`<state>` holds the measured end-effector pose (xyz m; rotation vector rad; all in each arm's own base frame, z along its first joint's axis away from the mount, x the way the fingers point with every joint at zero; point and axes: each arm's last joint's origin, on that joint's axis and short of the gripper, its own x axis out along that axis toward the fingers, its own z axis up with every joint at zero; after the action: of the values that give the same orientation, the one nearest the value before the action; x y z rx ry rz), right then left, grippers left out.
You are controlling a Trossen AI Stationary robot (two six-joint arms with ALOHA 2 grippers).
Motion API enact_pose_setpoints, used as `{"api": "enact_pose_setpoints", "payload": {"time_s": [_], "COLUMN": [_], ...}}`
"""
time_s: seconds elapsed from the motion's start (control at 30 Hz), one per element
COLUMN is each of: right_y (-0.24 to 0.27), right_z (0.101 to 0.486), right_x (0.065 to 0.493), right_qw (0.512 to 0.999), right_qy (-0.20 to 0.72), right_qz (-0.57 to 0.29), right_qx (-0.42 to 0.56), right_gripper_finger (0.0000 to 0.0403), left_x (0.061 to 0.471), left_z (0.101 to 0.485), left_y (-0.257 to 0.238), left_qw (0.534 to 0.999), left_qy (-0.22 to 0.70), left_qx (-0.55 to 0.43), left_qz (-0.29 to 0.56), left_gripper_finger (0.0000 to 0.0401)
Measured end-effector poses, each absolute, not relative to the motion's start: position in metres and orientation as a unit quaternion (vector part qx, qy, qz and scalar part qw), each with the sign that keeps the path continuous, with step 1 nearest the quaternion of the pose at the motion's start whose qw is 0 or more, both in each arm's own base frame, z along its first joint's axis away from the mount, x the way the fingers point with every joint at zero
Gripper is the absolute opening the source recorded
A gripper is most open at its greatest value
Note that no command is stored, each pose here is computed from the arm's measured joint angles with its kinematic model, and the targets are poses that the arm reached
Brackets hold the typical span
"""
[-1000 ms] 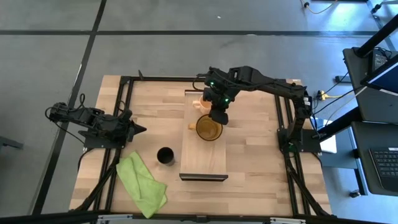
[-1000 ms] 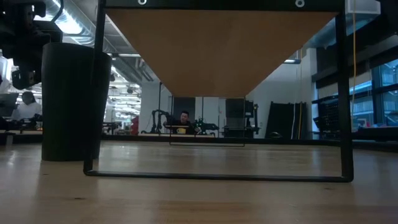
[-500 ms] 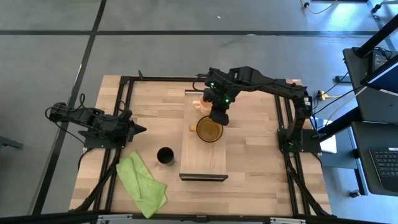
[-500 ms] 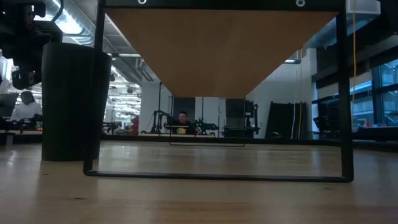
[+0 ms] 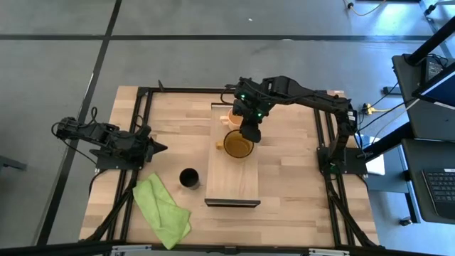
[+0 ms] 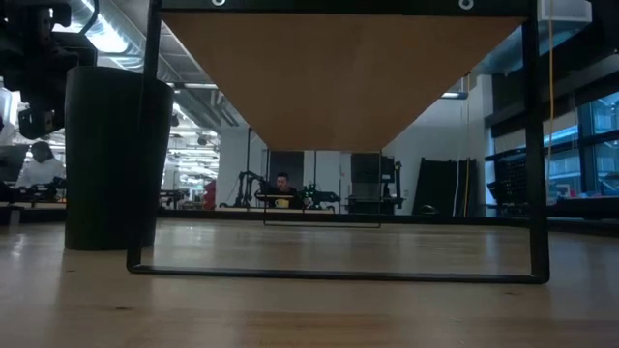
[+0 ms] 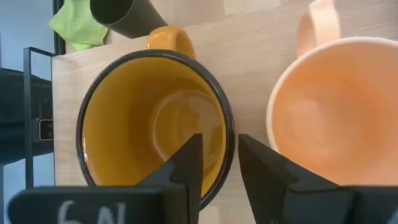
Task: Stack small to large cups/mugs on shelf
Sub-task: Put the orange cup on the shelf, then put the black cup on the shelf
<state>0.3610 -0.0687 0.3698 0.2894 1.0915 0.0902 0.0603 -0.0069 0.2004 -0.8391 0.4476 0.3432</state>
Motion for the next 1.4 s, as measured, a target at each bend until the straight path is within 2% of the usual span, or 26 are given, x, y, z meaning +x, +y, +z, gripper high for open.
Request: {"api": "enact_pose_setpoints", "payload": {"time_s": [0.3, 0.5, 0.67, 0.8, 0.87, 1.0, 1.13, 1.23, 1.4], "right_y": [-0.068, -0.055, -0.028, 0.0, 0.011, 0.032, 0.047, 0.055, 0.072], "right_z": [0.382, 0.428, 0.471, 0.475, 0.478, 0.479, 0.482, 0.48, 0.48], "right_x": [0.363, 0.357, 0.335, 0.312, 0.297, 0.279, 0.265, 0.26, 0.257], "right_qw": [0.872, 0.919, 0.93, 0.91, 0.904, 0.896, 0.9, 0.897, 0.903], "right_qy": [0.477, 0.393, 0.361, 0.385, 0.389, 0.4, 0.39, 0.397, 0.389], "right_qz": [0.026, -0.006, -0.057, -0.116, -0.143, -0.18, -0.192, -0.193, -0.179], "right_qx": [0.107, 0.03, -0.044, -0.103, -0.102, -0.071, -0.043, -0.027, -0.038], "right_gripper_finger": [0.0103, 0.0103, 0.0103, 0.0103, 0.0103, 0.0103, 0.0103, 0.0103, 0.0104], "left_x": [0.06, 0.064, 0.074, 0.092, 0.104, 0.132, 0.155, 0.167, 0.186], "left_z": [0.2, 0.206, 0.221, 0.215, 0.216, 0.242, 0.278, 0.301, 0.304], "left_y": [-0.007, -0.008, -0.012, -0.022, -0.03, -0.046, -0.059, -0.069, -0.094], "left_qw": [0.875, 0.899, 0.917, 0.905, 0.894, 0.904, 0.917, 0.912, 0.879], "left_qy": [0.215, 0.193, 0.144, 0.226, 0.284, 0.343, 0.367, 0.391, 0.468], "left_qx": [-0.402, -0.369, -0.362, -0.358, -0.346, -0.253, -0.154, -0.118, -0.078], "left_qz": [0.164, 0.137, 0.087, 0.037, 0.023, -0.008, -0.029, -0.041, -0.045], "left_gripper_finger": [0.0, 0.0, 0.0, 0.0, 0.0, 0.0, 0.0, 0.0001, 0.0033]}}
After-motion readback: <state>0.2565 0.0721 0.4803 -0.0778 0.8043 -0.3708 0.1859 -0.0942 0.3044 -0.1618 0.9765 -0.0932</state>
